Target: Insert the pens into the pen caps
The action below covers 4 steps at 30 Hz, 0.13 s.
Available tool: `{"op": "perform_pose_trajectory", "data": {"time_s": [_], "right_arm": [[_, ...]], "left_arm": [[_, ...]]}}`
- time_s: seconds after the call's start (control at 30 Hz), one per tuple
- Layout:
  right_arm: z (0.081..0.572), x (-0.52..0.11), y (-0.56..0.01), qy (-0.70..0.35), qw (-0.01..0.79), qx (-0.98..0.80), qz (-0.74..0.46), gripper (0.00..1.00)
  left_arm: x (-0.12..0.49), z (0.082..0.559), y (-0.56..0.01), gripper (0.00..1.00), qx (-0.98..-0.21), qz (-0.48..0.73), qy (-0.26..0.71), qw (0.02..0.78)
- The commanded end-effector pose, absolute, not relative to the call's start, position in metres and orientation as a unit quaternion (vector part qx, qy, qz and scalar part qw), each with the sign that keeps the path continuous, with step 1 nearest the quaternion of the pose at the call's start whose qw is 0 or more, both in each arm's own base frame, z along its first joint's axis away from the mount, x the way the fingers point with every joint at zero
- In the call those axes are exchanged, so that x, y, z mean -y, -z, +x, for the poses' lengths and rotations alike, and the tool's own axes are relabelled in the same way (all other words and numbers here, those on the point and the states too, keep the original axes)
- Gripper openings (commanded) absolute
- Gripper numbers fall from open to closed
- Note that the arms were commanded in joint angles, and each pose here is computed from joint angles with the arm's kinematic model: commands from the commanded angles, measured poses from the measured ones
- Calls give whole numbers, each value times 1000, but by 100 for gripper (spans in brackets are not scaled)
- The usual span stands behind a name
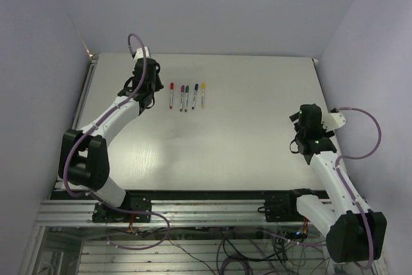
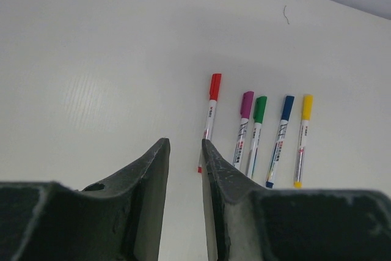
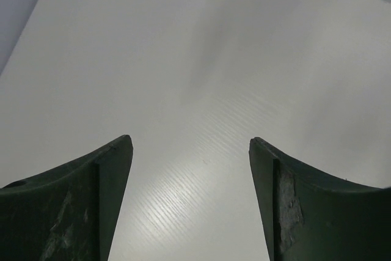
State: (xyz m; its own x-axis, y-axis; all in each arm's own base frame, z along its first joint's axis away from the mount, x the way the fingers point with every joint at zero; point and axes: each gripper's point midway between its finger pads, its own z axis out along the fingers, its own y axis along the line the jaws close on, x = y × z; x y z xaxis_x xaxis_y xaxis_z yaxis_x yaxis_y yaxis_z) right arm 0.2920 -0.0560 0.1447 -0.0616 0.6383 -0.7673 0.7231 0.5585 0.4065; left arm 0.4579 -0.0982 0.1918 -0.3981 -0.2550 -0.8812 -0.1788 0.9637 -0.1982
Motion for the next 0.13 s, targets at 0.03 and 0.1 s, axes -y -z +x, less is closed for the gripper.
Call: {"op": "perform_pose_trajectory", "data": {"time_s": [0.03, 0.1], "right_arm": [[288, 63, -140, 63, 491, -721, 485, 76], [288, 63, -138, 70, 483, -727, 483, 79]], "left_arm": [[105, 466, -194, 37, -830, -132, 60, 538], [103, 466, -193, 37, -831, -133, 57, 538]]}}
